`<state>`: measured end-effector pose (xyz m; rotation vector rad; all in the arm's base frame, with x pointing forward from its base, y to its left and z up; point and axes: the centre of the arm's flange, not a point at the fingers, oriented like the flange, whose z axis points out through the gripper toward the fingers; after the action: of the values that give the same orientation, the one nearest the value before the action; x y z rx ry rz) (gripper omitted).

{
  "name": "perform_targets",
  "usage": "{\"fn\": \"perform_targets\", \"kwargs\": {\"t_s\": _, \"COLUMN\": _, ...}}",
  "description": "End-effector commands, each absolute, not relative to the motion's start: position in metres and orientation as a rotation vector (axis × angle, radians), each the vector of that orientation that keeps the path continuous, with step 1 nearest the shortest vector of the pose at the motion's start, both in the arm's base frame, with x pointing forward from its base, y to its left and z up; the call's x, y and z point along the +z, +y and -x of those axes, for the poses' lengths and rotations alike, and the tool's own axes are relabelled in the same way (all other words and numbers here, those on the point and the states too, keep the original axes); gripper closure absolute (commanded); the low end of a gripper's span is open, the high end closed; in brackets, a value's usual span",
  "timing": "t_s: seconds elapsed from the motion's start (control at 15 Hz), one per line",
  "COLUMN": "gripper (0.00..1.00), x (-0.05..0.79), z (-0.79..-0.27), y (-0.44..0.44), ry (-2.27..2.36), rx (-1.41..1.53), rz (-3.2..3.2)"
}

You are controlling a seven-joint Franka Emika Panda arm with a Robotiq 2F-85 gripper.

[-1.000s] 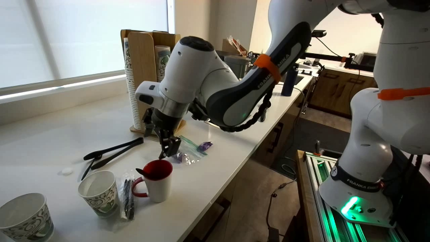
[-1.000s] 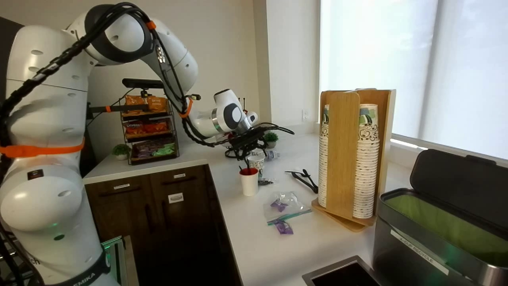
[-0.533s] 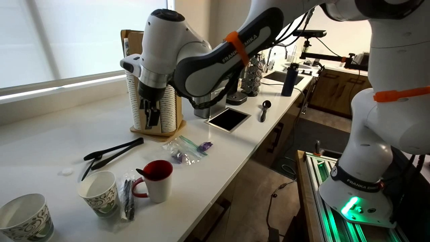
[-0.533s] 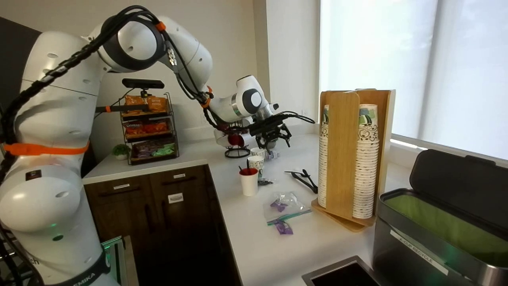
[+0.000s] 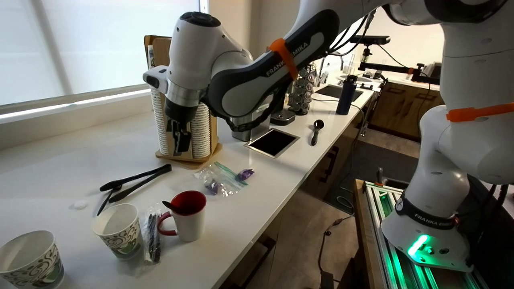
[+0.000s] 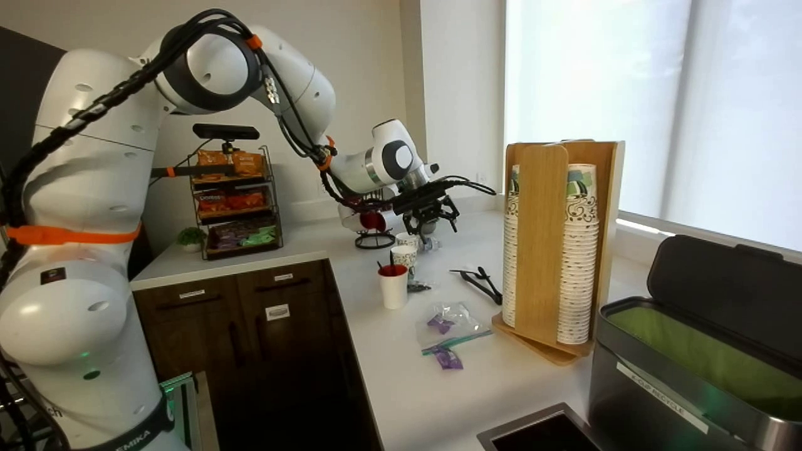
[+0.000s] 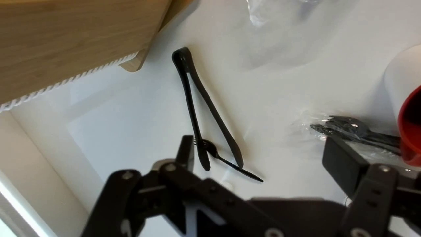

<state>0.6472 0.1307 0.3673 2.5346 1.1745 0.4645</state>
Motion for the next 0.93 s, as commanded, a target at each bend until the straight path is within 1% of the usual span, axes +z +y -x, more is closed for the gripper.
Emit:
{"fn": "perform_targets", "kwargs": {"t_s": 0.0, "gripper": 0.00, "x": 0.380, "z": -0.680, "y": 0.123, "ry": 1.079, "rx": 0.518, "rz": -2.531}}
{"fn": "perform_targets", "kwargs": {"t_s": 0.2, "gripper": 0.00, "x": 0.398, "z": -0.721, "y": 0.114, "ry": 1.013, "rx": 0.537, "rz": -2.514}}
{"fn": "perform_targets", "kwargs": {"t_s": 0.53, "gripper": 0.00, "x": 0.406, "z": -0.774, "y": 0.129, "ry": 0.994, "rx": 0.430, "rz": -2.519}}
{"fn": "perform_targets", "kwargs": {"t_s": 0.67, "gripper": 0.00, "x": 0.407, "z": -0.783, "y": 0.131, "ry": 0.902, "rx": 0.415, "rz": -2.554}}
{"fn": "perform_targets", "kwargs": {"t_s": 0.73, "gripper": 0.00, "x": 0.405, "z": -0.744, "y": 0.123, "ry": 0.958, "rx": 0.436, "rz": -2.538}}
{"fn": "perform_targets", "kwargs": {"t_s": 0.87, "gripper": 0.00, "x": 0.405, "z": -0.754, "y": 0.126, "ry": 0.922, "rx": 0.434, "rz": -2.548}}
